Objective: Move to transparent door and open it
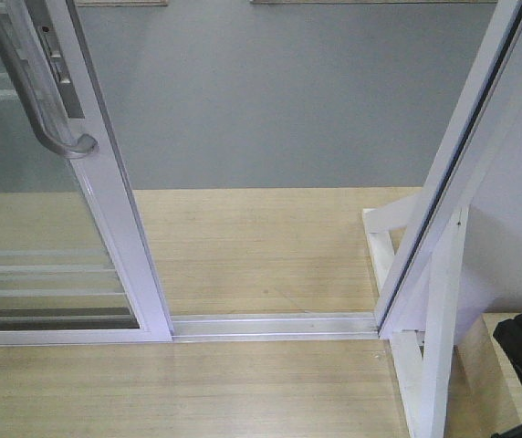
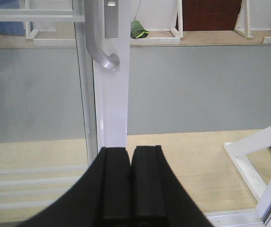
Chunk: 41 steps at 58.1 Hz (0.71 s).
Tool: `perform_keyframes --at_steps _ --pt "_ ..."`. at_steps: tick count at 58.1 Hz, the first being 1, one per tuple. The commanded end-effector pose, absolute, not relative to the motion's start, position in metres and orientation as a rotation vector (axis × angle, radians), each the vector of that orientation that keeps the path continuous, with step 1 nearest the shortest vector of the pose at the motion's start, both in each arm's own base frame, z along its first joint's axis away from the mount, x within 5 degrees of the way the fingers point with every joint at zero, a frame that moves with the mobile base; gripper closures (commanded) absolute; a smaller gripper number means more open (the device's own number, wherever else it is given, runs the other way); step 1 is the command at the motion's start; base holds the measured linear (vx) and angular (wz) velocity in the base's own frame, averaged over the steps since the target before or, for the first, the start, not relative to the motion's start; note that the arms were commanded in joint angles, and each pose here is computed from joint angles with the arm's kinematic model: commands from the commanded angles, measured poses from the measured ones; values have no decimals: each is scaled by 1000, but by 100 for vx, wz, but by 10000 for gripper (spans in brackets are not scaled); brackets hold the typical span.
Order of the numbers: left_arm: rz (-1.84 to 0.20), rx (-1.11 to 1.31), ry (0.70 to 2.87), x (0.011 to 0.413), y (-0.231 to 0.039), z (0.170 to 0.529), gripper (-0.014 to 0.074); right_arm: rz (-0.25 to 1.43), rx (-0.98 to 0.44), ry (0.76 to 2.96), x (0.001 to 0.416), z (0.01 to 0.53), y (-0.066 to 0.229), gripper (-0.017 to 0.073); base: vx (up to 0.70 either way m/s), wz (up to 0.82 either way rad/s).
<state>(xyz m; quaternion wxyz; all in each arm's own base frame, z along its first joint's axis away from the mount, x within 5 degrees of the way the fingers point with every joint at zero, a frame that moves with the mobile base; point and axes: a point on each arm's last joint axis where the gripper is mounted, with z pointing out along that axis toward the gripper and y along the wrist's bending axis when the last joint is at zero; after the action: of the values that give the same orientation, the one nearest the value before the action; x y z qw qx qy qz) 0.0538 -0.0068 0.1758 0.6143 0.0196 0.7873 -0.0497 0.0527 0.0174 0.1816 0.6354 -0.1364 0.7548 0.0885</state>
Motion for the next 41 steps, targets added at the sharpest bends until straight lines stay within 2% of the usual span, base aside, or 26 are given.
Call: perform_keyframes --at_steps 1,15,41 --pt "-132 30 1743 55 -7 178 573 174 -271 1645 53 187 15 564 0 0" --pt "-132 30 1742 55 -7 179 573 75 -164 1659 55 187 8 564 0 0" --pt "-132 30 1742 55 -7 179 573 69 -157 1660 55 187 8 564 0 0"
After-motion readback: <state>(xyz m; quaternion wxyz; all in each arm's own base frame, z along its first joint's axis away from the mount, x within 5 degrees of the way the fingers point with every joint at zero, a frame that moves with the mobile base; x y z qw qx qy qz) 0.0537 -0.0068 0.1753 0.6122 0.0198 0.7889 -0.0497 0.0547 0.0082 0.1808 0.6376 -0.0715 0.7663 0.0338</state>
